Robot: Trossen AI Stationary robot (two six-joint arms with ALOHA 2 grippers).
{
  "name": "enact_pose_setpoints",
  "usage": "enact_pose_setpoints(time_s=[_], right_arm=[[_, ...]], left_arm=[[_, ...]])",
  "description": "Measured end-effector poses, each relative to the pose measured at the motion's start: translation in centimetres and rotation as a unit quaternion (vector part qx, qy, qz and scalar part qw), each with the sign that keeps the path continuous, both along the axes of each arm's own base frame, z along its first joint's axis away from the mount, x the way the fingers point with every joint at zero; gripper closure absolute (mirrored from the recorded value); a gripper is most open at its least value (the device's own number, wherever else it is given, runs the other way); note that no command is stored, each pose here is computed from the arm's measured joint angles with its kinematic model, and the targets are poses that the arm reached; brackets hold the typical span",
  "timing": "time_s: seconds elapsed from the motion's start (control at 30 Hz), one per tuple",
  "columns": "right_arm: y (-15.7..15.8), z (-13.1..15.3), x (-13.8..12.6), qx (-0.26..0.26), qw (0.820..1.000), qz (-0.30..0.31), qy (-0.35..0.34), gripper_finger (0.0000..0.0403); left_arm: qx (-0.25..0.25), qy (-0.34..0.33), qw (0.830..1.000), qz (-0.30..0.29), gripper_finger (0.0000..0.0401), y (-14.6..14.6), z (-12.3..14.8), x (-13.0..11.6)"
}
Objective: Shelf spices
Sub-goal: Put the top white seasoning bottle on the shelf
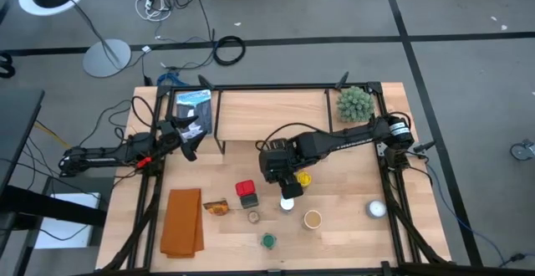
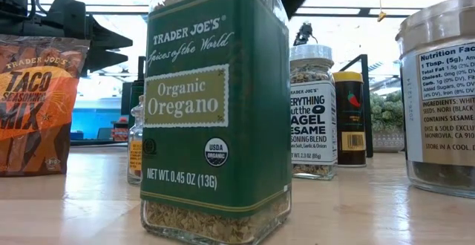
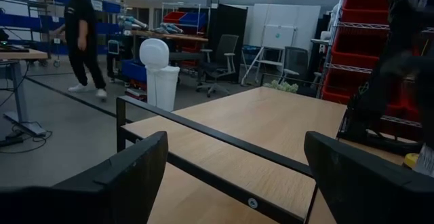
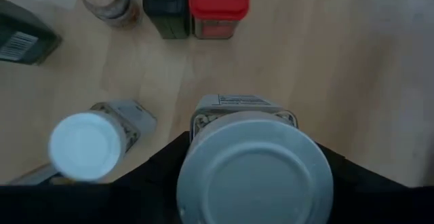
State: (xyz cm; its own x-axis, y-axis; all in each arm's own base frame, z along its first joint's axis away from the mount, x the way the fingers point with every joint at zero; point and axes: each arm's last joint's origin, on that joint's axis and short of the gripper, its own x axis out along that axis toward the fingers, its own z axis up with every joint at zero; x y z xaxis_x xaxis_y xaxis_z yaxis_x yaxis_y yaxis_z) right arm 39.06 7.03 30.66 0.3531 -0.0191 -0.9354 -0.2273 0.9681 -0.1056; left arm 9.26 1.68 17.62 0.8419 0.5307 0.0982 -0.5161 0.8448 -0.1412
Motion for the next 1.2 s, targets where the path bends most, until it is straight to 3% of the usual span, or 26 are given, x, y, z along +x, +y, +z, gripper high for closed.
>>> enact_pose_setpoints(time_s=[0.3,0.63,0.97,1.2], right_arm=[[-3.1,4.7,-1.5,-0.021,0.999,-0.043,0.022,0.0203],[-9.1,5.8,-2.8,-0.029,0.989,-0.128,0.064,0.0202],[-15.3,9.5,-6.6,-0.006,0.973,-0.230,-0.001,0.0202],[-16.5,11.1,-10.2,0.004,0.959,-0.281,-0.034,0.0202]], left_arm=[[0.000,0.000,1.000,0.000,0.0050,0.0,0.0,0.0],[0.000,0.000,1.000,0.000,0.0050,0.0,0.0,0.0],[0.000,0.000,1.000,0.000,0.0050,0.0,0.0,0.0],[0.000,0.000,1.000,0.000,0.0050,0.0,0.0,0.0]])
